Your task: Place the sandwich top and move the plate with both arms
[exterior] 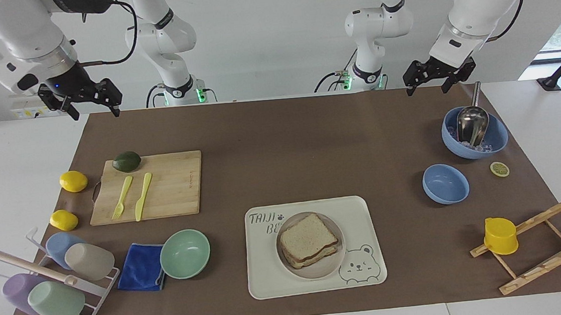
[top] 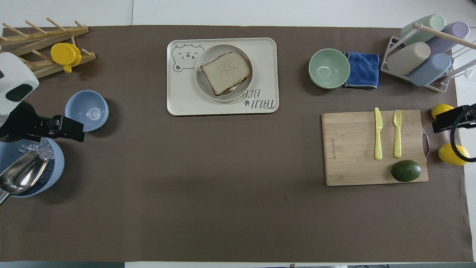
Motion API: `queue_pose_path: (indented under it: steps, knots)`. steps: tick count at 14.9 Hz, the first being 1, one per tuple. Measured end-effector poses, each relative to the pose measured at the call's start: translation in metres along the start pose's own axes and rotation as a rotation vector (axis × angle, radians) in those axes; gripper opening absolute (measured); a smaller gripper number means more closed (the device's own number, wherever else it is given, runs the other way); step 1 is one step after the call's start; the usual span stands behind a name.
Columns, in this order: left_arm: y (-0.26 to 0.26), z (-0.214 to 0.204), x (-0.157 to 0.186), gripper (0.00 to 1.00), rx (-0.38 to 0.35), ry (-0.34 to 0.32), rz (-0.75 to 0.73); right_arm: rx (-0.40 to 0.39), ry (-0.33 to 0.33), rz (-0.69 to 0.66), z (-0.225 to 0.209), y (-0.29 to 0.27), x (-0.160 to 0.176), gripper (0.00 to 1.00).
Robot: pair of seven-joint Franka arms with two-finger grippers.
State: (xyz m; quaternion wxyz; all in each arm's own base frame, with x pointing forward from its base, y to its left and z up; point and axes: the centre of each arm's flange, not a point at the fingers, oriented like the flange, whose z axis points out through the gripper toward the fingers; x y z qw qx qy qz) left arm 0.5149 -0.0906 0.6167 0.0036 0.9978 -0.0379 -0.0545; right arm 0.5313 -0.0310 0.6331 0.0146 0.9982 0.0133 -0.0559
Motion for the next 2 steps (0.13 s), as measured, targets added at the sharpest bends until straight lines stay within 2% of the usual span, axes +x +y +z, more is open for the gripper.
queue_pose_path:
  steps: [2]
  knots:
    - [-0.0015,-0.0010,0.0041,1.00,-0.003,0.025,-0.003,0.000,-0.010,-0.006,0.0042,-0.0030,0.0005,1.00]
